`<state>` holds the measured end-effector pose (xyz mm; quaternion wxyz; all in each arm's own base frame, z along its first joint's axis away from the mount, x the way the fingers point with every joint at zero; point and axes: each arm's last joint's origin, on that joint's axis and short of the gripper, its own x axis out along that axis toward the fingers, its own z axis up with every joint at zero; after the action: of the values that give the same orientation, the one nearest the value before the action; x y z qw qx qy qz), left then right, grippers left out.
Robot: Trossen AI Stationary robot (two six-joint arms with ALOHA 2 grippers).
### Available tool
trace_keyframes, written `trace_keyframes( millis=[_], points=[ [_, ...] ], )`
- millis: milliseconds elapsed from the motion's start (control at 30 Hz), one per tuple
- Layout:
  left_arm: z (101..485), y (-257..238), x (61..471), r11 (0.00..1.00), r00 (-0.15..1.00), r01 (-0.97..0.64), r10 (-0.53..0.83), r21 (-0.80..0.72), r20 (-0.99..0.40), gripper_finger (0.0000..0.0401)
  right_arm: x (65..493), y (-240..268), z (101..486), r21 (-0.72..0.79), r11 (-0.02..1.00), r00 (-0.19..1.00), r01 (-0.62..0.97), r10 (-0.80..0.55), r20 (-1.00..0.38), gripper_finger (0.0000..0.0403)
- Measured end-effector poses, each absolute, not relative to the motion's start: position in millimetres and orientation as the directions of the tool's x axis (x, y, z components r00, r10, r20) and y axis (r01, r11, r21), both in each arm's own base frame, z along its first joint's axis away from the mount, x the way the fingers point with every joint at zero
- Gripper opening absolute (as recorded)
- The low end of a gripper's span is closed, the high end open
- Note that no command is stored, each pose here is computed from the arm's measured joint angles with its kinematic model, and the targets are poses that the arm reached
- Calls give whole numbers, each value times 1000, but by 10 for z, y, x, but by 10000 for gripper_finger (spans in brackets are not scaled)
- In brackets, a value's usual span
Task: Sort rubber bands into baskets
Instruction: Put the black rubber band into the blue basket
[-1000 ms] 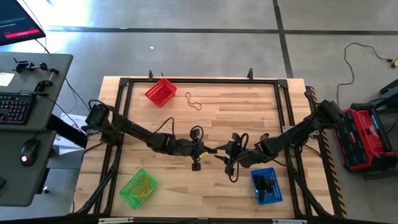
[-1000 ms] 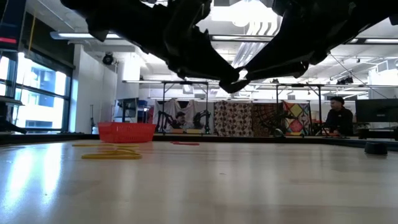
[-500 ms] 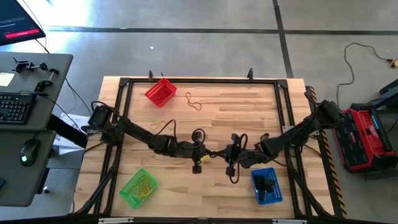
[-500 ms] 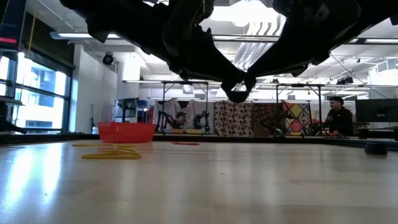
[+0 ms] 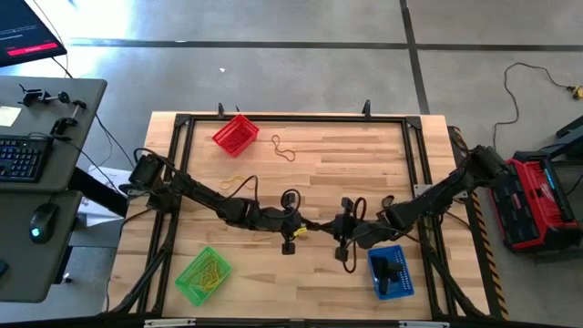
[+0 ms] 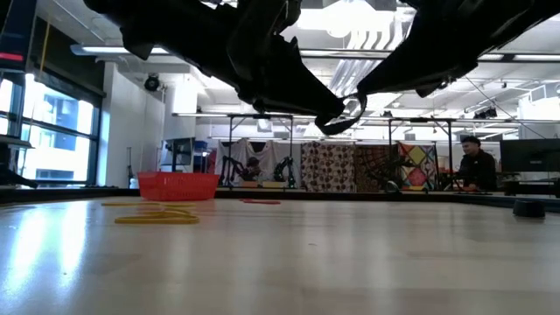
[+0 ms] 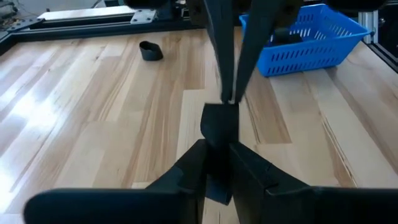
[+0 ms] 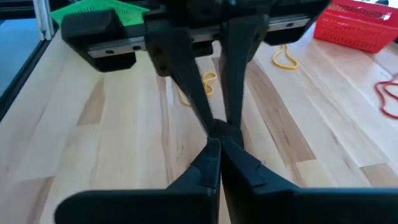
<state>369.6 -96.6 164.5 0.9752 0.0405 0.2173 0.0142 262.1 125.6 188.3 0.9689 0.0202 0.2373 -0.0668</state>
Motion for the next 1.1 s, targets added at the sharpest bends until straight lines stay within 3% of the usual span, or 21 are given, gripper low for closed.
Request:
trace_keyframes(
  millis=[233,567,700,867,1100],
  points=[
    [1645,-966,3696,996,906,-9,48,93,-421,50,2568,1269,1935,30,986,879,164,-132,-458,32],
    [1679,-969,3712,997,921,-14,45,82,-387,10,2579,1261,1930,95,975,880,199,-135,-455,207],
    [1689,-971,3716,997,925,-11,40,77,-377,10,2609,1204,1924,125,971,875,201,-121,-469,234],
    [1688,-971,3716,997,925,-11,39,77,-379,10,2636,1135,1917,134,965,868,227,-138,-477,192],
    [1688,-976,3716,998,925,7,20,70,-380,17,2640,1141,1911,127,978,865,167,-83,-495,24]
  ],
)
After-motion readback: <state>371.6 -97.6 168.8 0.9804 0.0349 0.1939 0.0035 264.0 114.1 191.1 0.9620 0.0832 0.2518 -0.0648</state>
